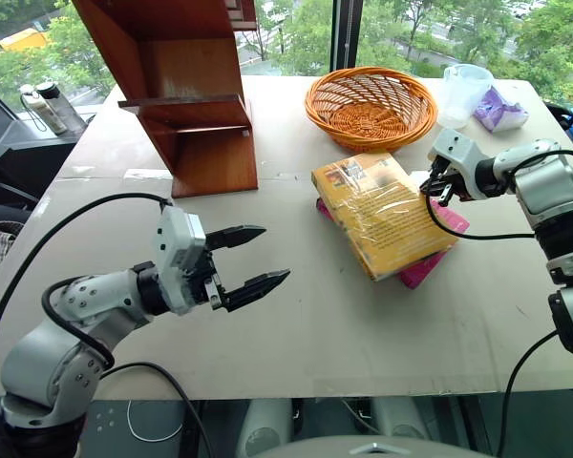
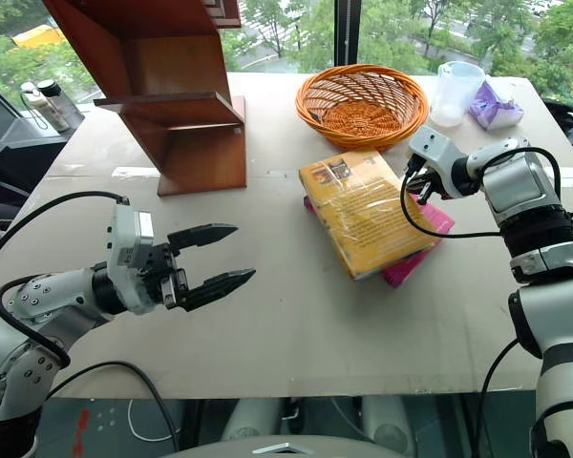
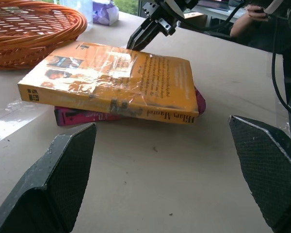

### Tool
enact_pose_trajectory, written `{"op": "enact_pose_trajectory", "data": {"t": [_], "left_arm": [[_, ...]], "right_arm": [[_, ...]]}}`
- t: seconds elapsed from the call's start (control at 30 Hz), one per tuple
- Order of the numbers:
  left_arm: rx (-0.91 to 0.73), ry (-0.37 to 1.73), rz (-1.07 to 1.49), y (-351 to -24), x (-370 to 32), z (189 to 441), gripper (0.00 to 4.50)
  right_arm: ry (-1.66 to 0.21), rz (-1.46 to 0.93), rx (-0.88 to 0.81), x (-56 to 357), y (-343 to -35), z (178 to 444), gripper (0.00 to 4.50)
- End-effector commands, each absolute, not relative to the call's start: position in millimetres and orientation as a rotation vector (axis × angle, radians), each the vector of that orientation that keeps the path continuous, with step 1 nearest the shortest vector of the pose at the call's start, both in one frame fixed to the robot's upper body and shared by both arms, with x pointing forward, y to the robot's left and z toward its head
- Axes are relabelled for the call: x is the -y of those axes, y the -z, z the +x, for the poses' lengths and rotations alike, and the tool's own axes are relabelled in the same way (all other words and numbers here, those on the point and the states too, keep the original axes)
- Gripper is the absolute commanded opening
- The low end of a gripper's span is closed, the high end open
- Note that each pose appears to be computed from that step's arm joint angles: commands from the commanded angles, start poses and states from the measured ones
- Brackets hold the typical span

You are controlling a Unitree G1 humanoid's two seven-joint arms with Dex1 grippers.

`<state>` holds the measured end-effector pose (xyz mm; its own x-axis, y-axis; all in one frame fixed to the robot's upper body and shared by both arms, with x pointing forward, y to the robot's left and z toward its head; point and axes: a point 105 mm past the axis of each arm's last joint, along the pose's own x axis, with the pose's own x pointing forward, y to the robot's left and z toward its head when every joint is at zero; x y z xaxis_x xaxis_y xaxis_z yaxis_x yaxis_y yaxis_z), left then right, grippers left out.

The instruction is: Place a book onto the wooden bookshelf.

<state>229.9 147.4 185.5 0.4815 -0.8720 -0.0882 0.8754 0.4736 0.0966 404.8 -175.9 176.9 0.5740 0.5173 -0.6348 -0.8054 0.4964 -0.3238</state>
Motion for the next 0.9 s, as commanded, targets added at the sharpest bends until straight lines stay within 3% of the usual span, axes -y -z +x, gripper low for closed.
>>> {"op": "enact_pose_trajectory", "data": {"t": [0.03,0.23,0.37,0.47,0.6,0.73,0.9], "left_arm": [[0.014,1.082,0.17,-195.3,-145.1,224.9,4.5],[-0.028,1.064,0.177,-189.2,-148.8,227.0,4.5],[-0.076,1.051,0.133,-180.3,-147.3,230.7,4.5],[-0.138,1.039,0.07,-172.2,-148.7,236.7,4.5],[-0.297,1.037,-0.043,-159.6,-149.7,249.0,4.5],[-0.432,1.032,-0.152,-154.1,-151.8,260.3,4.5],[-0.596,0.949,-0.383,-143.7,-153.8,284.8,4.5]], "right_arm": [[-0.864,-0.641,-0.434,167.4,-193.4,402.0,0.07],[-0.862,-0.639,-0.418,167.0,-193.8,397.4,0.07],[-0.848,-0.661,-0.32,190.1,-213.2,377.5,0.07],[-0.89,-0.627,-0.272,210.1,-225.7,336.4,0.83],[-1.006,-0.53,-0.105,225.5,-248.6,253.7,2.61],[-0.989,-0.43,-0.076,235.0,-251.1,214.7,4.47],[-0.887,-0.385,-0.067,245.7,-247.1,193.1,4.47]]}}
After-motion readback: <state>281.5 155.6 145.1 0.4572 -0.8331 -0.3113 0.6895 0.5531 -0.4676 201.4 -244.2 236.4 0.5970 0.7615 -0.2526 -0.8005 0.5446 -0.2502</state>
